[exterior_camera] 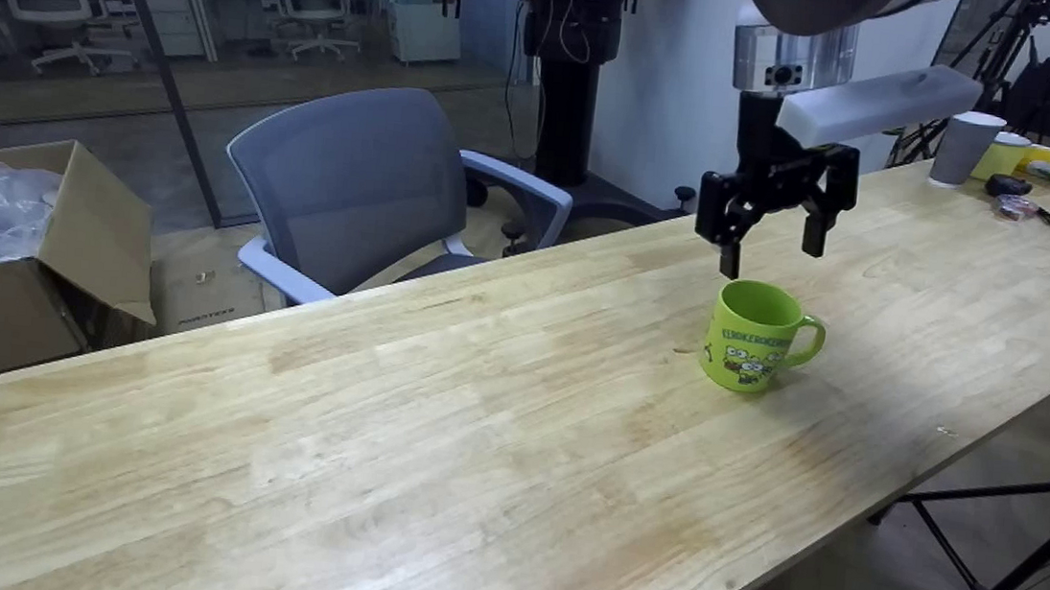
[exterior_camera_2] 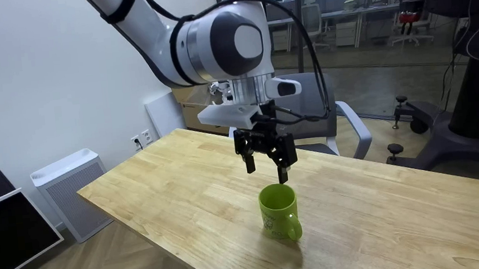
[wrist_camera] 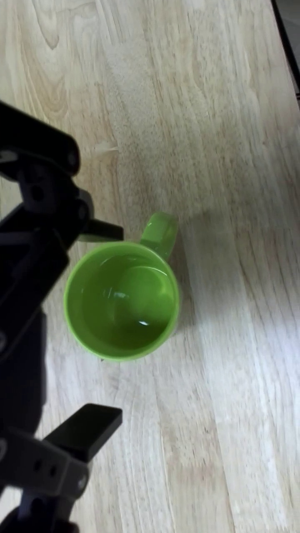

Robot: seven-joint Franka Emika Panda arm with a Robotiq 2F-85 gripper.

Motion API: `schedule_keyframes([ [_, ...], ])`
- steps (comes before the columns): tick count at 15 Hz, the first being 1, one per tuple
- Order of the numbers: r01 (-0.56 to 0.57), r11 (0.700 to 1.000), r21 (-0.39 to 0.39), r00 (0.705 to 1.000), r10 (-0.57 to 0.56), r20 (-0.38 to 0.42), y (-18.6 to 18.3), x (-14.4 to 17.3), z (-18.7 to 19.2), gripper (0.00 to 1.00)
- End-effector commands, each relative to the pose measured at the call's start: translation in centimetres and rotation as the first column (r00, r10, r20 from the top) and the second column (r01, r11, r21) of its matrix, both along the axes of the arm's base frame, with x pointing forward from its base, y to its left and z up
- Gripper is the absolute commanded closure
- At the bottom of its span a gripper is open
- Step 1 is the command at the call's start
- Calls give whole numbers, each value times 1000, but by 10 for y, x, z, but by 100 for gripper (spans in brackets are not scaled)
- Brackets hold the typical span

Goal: Move the green cup to the left

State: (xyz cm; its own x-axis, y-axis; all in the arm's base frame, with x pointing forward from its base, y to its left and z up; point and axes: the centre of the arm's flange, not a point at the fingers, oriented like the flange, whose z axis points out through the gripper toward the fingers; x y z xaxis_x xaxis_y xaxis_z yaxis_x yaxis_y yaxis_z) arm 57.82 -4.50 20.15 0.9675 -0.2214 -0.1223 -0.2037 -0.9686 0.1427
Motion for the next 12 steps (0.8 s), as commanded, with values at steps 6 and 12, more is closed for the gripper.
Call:
schedule_keyframes([
  [6, 46, 999, -28, 998, -48, -52, 4, -15, -39, 0],
  [12, -42, 999, -11, 998, 42, -57, 6, -25, -61, 0],
])
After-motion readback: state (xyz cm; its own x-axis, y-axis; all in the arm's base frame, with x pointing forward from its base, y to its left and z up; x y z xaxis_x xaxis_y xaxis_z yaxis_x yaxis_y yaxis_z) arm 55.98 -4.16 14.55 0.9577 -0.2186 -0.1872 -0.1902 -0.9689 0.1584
